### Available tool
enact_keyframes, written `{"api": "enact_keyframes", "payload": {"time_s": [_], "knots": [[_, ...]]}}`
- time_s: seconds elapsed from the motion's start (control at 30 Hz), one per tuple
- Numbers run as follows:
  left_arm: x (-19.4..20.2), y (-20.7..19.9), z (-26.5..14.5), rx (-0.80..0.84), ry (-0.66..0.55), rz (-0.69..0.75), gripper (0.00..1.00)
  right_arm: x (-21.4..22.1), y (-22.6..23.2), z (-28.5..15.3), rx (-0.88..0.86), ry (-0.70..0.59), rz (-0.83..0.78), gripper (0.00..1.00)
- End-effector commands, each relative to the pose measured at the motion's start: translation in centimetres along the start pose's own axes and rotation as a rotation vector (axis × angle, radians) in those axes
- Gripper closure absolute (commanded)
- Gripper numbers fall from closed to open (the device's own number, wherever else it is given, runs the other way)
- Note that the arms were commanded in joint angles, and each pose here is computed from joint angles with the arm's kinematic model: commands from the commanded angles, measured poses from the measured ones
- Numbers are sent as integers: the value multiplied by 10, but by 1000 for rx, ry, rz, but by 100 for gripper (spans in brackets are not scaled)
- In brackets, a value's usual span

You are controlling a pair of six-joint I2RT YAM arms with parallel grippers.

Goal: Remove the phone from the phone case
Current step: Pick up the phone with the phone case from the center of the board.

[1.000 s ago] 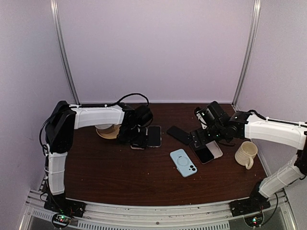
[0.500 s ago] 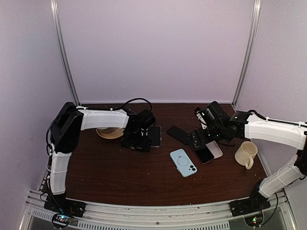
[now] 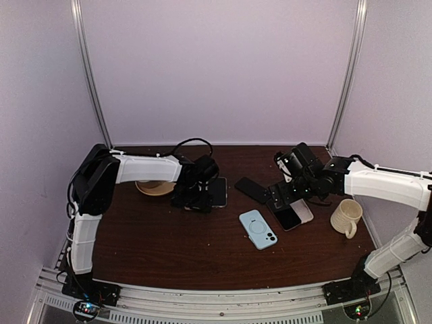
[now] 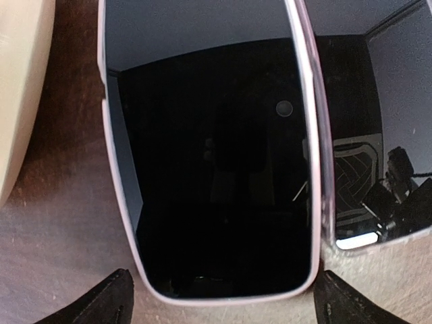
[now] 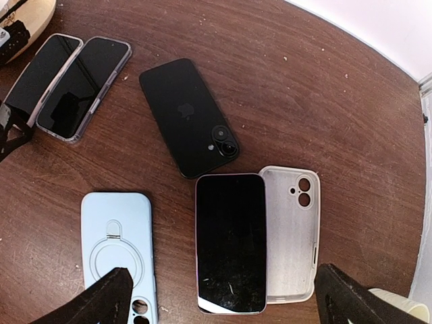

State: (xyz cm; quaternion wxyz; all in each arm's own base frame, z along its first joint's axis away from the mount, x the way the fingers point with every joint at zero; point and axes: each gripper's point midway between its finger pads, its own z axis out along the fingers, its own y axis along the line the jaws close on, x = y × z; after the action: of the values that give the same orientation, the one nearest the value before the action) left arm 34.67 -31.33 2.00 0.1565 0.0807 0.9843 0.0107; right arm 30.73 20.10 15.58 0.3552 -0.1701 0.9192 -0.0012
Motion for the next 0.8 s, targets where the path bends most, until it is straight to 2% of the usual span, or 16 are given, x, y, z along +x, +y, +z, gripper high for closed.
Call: {"api": "enact_keyframes", "payload": {"time_s": [0.0, 0.2, 0.63, 0.77], "knots": [[-6, 0, 20, 2, -11, -23, 3, 2, -2, 1, 6, 14, 0, 0], [-12, 16, 27, -45, -15, -76, 5, -1, -1, 3, 5, 18, -2, 1], [-8, 25, 40, -30, -15, -74, 28, -6, 5, 5, -12, 33, -7, 1], [3, 30, 32, -6, -24, -72, 29, -8, 10, 1, -45, 35, 7, 1]]}}
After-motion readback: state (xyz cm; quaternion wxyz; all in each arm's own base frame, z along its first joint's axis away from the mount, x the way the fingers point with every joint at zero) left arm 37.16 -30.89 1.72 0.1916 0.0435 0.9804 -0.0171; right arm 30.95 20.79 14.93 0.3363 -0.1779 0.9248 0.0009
